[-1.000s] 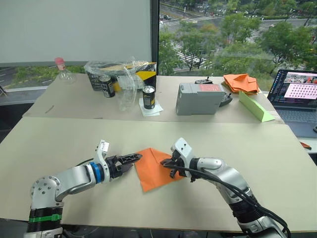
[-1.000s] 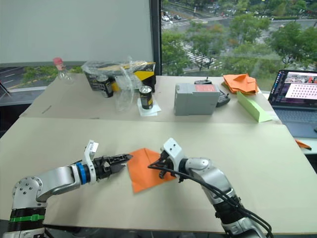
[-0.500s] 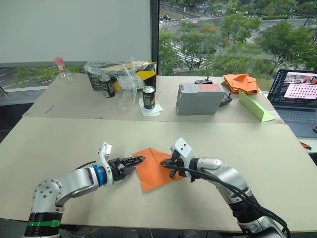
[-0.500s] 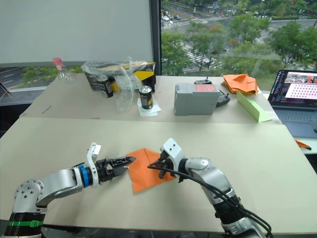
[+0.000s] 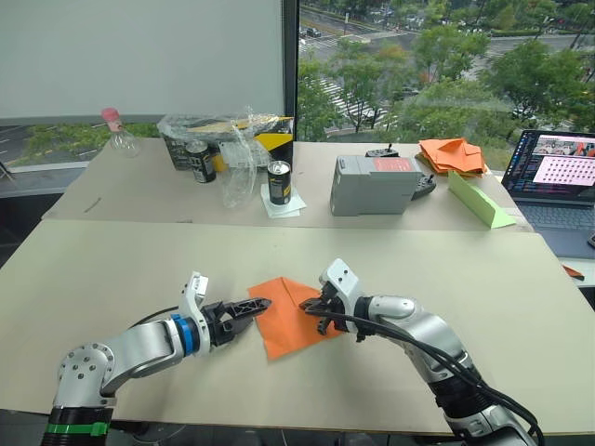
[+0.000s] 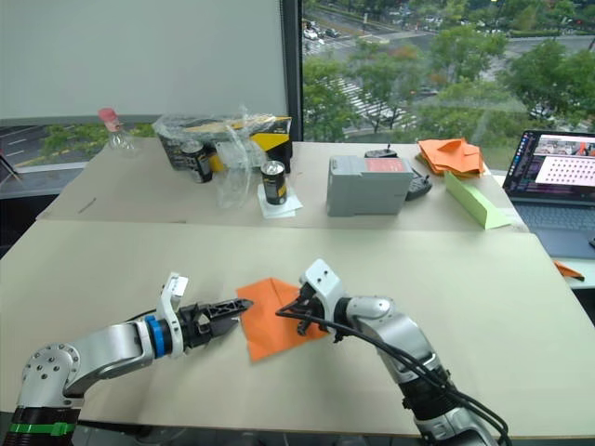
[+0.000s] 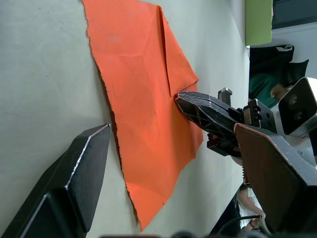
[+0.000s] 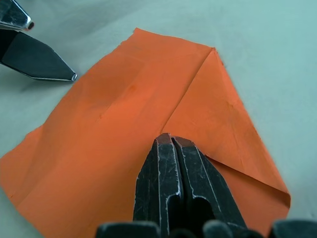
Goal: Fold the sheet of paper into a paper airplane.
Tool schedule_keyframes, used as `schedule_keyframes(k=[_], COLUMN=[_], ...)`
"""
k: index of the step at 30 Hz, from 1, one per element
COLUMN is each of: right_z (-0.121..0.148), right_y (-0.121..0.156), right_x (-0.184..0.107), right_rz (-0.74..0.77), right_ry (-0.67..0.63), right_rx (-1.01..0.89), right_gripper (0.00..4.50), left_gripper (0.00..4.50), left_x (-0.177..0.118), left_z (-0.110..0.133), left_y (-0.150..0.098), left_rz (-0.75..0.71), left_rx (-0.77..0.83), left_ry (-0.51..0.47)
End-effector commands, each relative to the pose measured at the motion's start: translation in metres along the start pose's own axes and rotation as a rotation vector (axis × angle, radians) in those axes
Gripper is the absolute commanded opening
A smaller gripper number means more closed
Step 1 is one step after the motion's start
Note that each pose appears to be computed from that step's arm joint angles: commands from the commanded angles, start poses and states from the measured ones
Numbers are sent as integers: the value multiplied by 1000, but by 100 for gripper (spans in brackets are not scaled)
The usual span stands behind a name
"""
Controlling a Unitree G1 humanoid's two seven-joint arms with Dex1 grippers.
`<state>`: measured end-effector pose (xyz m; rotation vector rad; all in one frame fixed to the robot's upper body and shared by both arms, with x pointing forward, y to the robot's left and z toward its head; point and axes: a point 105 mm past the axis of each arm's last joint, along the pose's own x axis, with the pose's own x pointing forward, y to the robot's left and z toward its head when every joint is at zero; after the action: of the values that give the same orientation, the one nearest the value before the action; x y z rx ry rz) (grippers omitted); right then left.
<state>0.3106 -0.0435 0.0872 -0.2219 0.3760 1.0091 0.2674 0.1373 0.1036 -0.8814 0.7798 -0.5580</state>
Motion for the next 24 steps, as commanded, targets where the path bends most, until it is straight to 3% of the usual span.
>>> schedule_keyframes(k=[1, 17, 24], right_z=[4, 3, 3], right_y=[2, 2, 2], right_x=[-1, -2, -2], right_rz=[5, -3, -1], right_ry=[-7, -7, -6], right_rx=[-10, -8, -13], right_gripper=[0, 0, 0], left_gripper=[425, 425, 425], left_x=[3, 14, 13], left_z=[4, -3, 9], left_y=[-8, -11, -5], left_rz=[-25, -33, -3], left_rx=[0, -14, -42], left_ry=[-8, 25, -25])
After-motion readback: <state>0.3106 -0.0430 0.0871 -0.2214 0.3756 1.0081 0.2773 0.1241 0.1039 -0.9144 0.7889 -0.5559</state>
